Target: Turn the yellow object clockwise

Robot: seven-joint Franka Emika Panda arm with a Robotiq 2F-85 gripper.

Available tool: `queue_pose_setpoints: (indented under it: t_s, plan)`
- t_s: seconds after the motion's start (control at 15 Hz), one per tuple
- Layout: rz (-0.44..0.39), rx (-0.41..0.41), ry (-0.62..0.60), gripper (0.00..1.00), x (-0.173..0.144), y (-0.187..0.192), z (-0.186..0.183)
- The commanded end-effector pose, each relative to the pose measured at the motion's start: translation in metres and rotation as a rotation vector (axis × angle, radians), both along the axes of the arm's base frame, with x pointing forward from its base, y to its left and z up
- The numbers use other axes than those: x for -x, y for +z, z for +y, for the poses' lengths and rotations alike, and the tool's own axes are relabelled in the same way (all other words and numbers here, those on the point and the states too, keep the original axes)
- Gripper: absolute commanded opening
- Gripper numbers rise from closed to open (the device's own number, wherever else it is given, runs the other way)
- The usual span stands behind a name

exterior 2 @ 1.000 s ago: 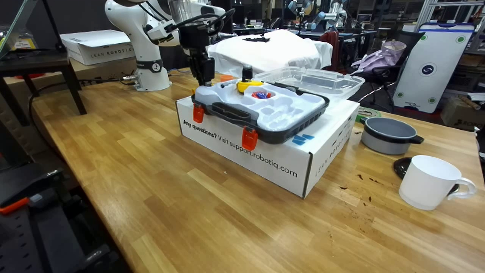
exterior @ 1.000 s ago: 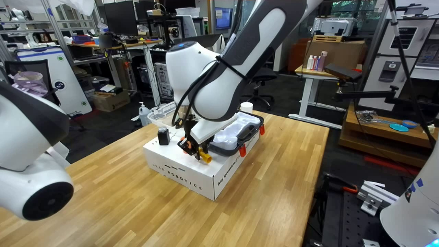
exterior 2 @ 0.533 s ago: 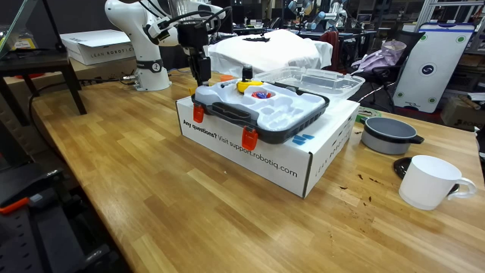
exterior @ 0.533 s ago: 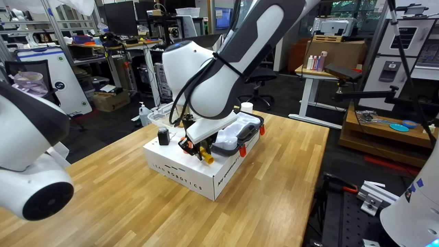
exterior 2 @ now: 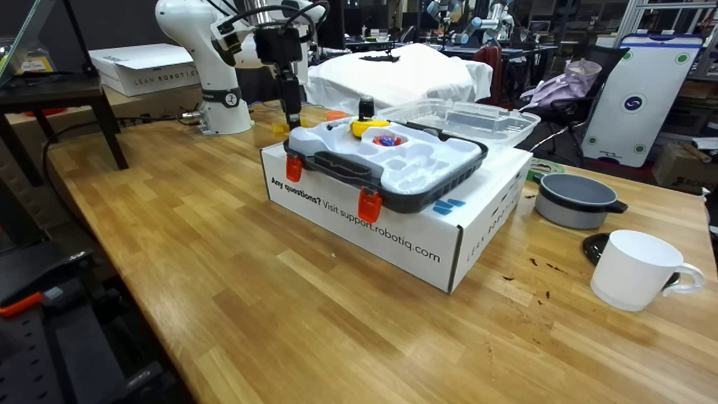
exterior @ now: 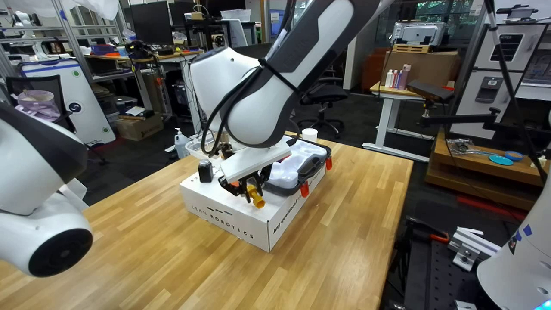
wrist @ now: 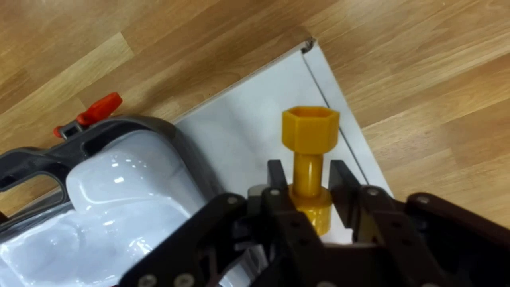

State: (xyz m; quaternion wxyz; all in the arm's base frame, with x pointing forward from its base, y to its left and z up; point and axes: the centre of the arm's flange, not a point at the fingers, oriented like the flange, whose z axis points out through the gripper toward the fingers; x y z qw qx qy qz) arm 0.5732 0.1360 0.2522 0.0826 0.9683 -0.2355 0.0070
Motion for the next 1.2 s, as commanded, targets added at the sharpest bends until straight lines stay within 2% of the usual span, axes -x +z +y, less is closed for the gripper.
queue_pose_setpoints:
  t_s: [0.0, 0.53, 0.6, 1.13]
  plan:
    - [0.009, -0.021, -0.042, 0.08, -0.0043, 0.0032, 0.0016]
    - [0.000, -0.035, -0.030, 0.08, -0.0042, 0.0074, 0.0016]
    - [-0.005, -0.018, -0.029, 0.33, -0.0022, 0.0028, 0.0012]
    - [-0.007, -0.019, -0.028, 0.33, -0.0028, 0.0037, 0.0017]
